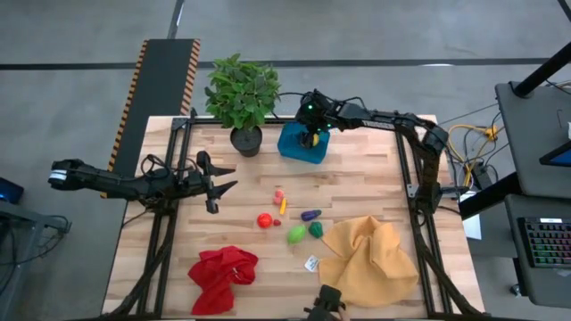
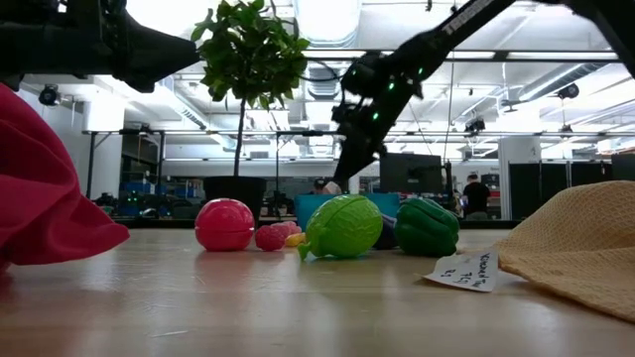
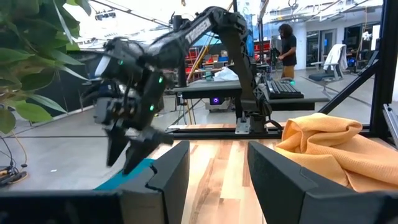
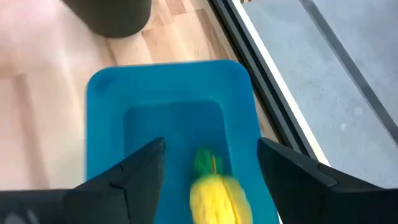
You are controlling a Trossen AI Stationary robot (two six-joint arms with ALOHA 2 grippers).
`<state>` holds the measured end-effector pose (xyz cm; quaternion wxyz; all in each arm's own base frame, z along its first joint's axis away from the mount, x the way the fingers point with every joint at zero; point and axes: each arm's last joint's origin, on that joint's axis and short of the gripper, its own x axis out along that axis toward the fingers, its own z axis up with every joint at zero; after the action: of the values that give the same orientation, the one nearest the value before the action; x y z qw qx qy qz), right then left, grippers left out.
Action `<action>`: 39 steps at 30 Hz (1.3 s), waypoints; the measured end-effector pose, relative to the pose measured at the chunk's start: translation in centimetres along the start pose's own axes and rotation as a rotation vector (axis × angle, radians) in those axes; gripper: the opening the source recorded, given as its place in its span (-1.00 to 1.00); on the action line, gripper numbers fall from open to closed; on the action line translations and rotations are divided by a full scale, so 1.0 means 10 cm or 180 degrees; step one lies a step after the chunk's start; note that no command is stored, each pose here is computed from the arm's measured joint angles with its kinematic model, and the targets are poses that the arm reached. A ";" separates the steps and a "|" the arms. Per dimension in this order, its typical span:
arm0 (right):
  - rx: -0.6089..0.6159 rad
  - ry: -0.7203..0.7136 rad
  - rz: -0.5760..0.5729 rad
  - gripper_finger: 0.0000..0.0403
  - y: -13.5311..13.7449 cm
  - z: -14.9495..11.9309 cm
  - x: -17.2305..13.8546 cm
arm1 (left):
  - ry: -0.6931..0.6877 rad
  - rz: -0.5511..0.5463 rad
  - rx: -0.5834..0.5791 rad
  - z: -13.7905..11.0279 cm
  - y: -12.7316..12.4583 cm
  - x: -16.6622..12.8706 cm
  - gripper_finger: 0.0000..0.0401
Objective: Pick and placing Produce into tupperware
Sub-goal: Put the violet eggplant into the blue bin
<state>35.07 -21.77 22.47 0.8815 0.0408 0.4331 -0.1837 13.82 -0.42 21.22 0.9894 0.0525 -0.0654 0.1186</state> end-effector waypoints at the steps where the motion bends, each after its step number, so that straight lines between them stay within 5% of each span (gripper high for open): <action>1: 0.0004 0.0028 0.0005 0.21 0.00 0.00 -0.07 | 0.0001 -0.0001 0.0000 0.00 0.00 0.00 -0.26; 12: 0.0184 0.0228 0.0058 0.17 0.09 -0.06 -0.91 | -0.0002 -0.0001 -0.0001 0.00 0.00 0.00 -0.26; 24: 0.0060 -0.0377 0.0100 0.16 0.37 -0.37 -1.87 | -0.0011 0.0001 -0.0004 0.00 0.00 0.00 -0.26; 39: 0.0103 -0.0816 0.0402 0.16 0.72 -1.01 -2.27 | -0.0011 -0.0001 -0.0004 0.00 0.00 0.00 -0.26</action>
<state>17.45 -6.18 33.27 0.9386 0.0584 0.3105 -0.1386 13.78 -0.42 21.26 0.9893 0.0521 -0.0672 0.1184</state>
